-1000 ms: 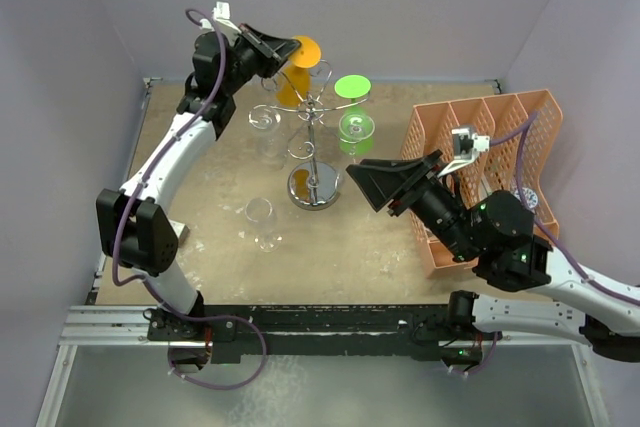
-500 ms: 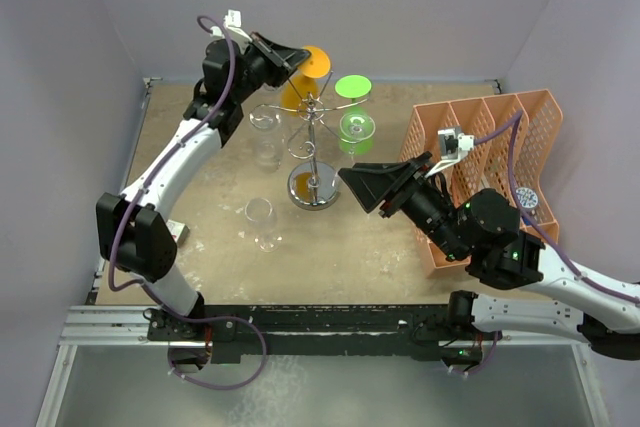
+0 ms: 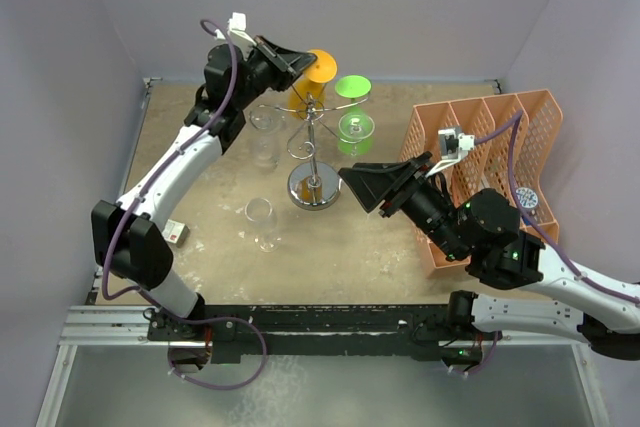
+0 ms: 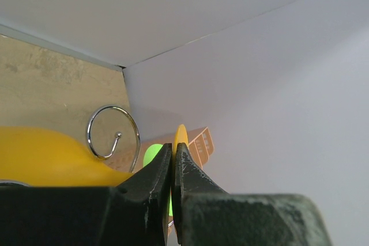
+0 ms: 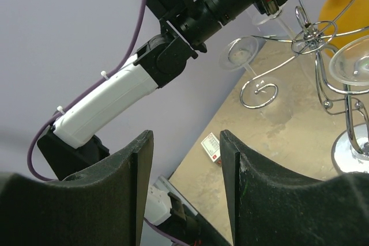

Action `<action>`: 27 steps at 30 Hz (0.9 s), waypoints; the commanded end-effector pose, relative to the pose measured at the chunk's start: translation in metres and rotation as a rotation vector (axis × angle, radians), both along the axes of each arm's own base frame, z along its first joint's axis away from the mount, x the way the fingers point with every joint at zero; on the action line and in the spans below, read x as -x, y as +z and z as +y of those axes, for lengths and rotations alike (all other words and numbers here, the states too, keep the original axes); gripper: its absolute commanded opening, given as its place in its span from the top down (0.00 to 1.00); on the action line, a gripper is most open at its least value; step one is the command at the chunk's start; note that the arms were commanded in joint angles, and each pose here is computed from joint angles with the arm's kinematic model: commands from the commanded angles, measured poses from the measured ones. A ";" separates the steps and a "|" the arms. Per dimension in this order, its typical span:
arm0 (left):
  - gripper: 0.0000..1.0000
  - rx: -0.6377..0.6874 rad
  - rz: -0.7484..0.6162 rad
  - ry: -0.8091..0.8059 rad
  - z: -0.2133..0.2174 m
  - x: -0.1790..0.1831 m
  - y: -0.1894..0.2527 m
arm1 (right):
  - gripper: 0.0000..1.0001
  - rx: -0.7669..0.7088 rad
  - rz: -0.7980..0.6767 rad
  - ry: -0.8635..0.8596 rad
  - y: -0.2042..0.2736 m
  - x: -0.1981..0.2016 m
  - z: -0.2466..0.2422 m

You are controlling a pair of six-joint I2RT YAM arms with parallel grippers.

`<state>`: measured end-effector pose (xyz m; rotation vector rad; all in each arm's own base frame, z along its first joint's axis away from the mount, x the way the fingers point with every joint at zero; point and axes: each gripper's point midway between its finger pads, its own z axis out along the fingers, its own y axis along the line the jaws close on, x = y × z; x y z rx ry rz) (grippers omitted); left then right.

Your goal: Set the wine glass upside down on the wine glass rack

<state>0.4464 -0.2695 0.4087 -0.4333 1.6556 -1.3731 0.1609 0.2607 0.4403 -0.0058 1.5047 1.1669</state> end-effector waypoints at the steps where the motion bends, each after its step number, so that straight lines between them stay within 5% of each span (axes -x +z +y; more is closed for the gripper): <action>1: 1.00 0.061 -0.113 -0.031 -0.007 0.016 0.040 | 0.48 -0.060 -0.008 -0.008 0.013 0.001 -0.005; 27: 1.00 0.048 -0.119 0.015 -0.021 -0.021 0.050 | 0.48 -0.059 -0.017 -0.039 0.013 -0.004 -0.008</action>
